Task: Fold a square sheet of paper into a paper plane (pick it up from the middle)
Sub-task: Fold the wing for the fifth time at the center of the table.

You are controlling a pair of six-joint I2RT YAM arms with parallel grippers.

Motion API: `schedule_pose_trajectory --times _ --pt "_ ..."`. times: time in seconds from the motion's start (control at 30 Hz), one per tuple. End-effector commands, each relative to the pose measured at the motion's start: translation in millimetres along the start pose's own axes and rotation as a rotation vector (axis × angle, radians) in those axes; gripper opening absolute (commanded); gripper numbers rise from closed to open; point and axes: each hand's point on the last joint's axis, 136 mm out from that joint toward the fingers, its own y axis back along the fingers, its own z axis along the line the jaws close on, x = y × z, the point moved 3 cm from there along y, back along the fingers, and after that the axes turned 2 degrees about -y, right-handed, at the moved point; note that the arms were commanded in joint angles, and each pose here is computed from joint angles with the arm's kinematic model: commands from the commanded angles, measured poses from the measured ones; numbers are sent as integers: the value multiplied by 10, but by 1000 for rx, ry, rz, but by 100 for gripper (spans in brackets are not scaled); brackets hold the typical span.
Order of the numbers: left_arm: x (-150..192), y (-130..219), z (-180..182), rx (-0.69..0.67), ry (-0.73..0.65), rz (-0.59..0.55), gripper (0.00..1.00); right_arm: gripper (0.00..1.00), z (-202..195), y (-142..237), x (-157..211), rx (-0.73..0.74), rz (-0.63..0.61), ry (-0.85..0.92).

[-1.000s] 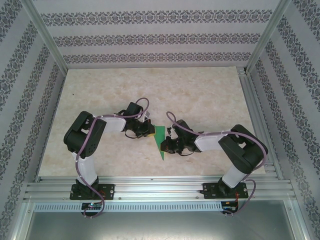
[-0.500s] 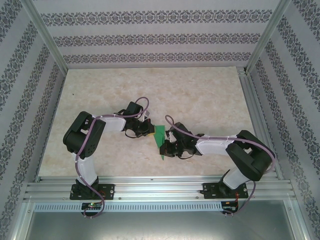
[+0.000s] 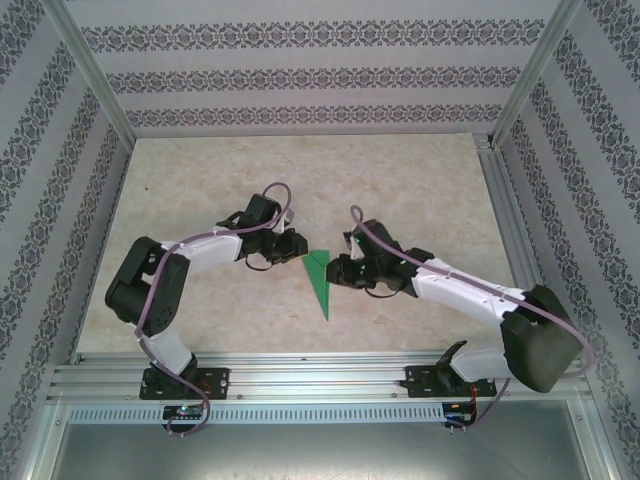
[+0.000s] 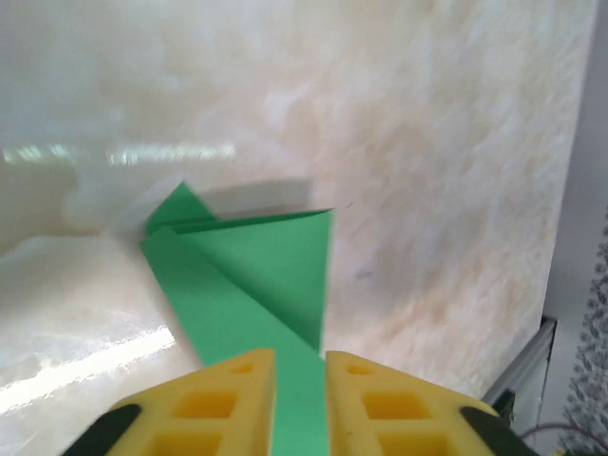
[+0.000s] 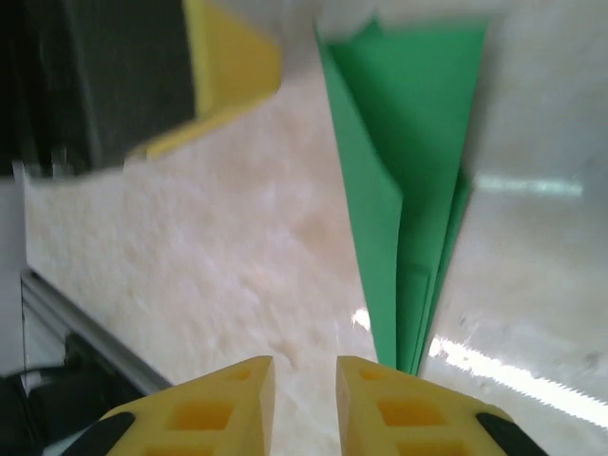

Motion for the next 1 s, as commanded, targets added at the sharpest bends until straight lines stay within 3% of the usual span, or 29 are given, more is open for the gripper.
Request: schedule_pose_trajectory --times 0.0,0.1,0.2,0.47,0.97 --pt "-179 398 -36 -114 -37 -176 28 25 -469 83 -84 204 -13 -1" --pt "-168 548 78 -135 -2 -231 34 24 -452 -89 -137 169 26 -7" --pt "-105 543 87 -95 2 -213 40 24 -455 -286 -151 143 63 -25" --pt "41 346 171 -45 48 -121 42 23 -382 -608 -173 61 117 -36" --pt "66 273 217 -61 52 -80 42 23 -222 -863 -74 -17 188 -35"
